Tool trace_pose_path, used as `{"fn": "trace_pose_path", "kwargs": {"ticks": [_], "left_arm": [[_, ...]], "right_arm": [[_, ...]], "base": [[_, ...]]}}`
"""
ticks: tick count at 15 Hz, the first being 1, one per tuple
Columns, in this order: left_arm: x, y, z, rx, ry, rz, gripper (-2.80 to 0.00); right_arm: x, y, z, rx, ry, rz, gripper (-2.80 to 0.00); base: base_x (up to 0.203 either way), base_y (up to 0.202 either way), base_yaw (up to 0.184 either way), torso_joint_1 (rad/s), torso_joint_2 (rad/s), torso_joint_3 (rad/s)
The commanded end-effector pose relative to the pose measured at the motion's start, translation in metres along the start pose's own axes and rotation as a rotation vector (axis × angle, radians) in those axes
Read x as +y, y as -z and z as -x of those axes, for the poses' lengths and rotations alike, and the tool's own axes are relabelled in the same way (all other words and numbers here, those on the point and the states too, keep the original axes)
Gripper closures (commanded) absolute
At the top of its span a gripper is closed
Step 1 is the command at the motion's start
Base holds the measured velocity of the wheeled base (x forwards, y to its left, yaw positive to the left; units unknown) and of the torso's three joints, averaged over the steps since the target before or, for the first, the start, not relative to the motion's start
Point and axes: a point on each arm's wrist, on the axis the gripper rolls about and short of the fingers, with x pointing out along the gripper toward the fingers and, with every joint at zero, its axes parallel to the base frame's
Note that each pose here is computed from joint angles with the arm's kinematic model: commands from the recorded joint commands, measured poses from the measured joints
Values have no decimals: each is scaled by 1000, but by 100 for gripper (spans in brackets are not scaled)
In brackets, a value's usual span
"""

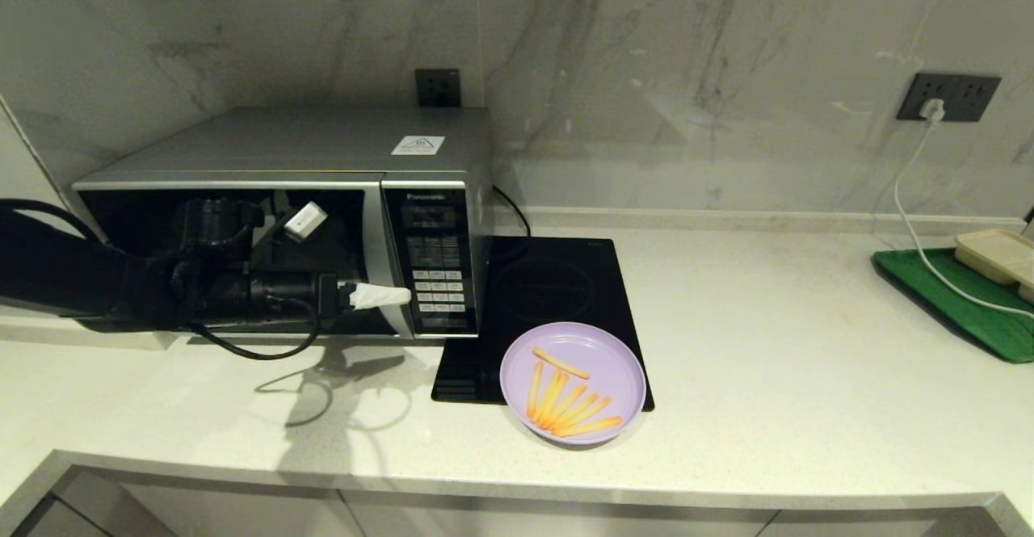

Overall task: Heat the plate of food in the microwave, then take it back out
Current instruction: Open the microwave oven

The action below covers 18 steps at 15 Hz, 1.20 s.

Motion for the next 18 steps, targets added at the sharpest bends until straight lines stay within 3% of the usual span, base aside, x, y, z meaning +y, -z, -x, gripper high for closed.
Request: {"fn": "trace_pose_path", "kwargs": {"ticks": [1,3,8,18], "left_arm": [[4,3,-3,6,11,5,-280],[4,2,-3,-5,19,-14,-280],[4,2,1,-35,202,-96,-280],[18,12,-1,-38,297,-65,-280]], "right_arm": [[0,0,0,1,1,0,0],[0,0,0,1,1,0,0],[0,0,0,1,1,0,0],[0,0,0,1,1,0,0]], "base": [[0,0,0,0,0,0],[0,0,0,0,0,0],[0,0,0,0,0,0],[0,0,0,0,0,0]]}}
